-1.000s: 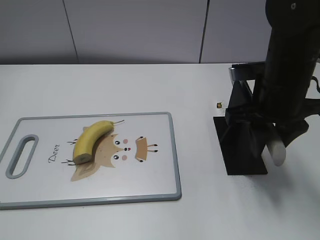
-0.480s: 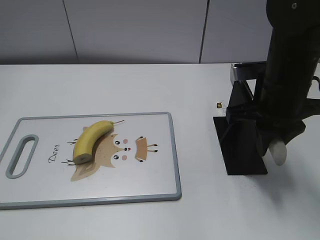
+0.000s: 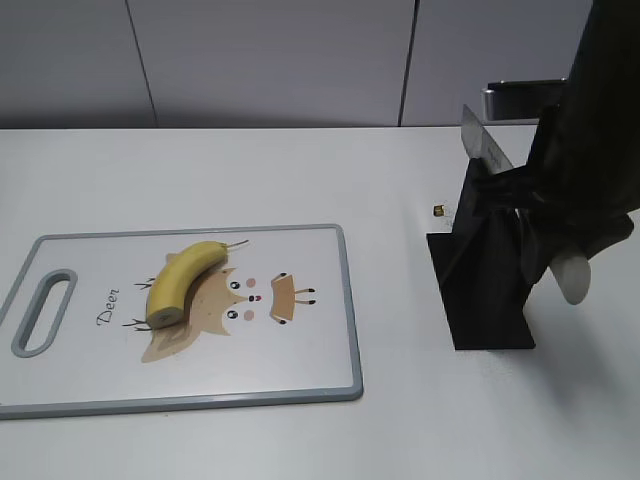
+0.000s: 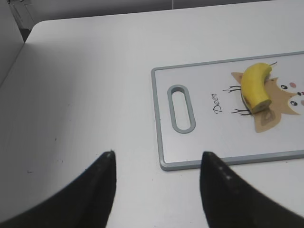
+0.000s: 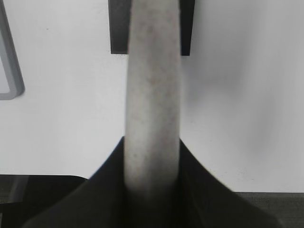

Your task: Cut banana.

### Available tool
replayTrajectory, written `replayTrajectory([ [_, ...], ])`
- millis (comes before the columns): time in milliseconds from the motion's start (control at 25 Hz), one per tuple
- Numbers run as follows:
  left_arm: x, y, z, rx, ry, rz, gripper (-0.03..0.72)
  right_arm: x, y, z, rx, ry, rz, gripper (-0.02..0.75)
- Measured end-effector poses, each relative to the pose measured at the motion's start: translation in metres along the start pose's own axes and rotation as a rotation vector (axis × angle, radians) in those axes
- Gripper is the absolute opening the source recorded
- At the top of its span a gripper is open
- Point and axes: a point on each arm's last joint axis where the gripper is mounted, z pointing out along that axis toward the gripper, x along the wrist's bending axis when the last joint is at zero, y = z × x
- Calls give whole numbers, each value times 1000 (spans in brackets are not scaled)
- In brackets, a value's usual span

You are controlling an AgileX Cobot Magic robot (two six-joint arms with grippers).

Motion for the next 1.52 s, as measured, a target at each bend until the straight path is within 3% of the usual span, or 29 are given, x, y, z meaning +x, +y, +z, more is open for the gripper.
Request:
replayTrajectory([
  [680, 0, 0, 0, 1, -1, 4, 551, -6, -16, -65, -205, 63, -23, 160],
  [880, 0, 3, -2, 3, -5, 31, 551, -4, -12, -81, -257, 65, -137, 160],
  [1200, -6, 50, 4, 51, -124, 193, 551, 5, -2, -107, -349, 74, -435, 160],
  [1520, -14, 97, 32, 72, -303, 442, 551, 20, 26, -90, -314, 53, -659, 160],
])
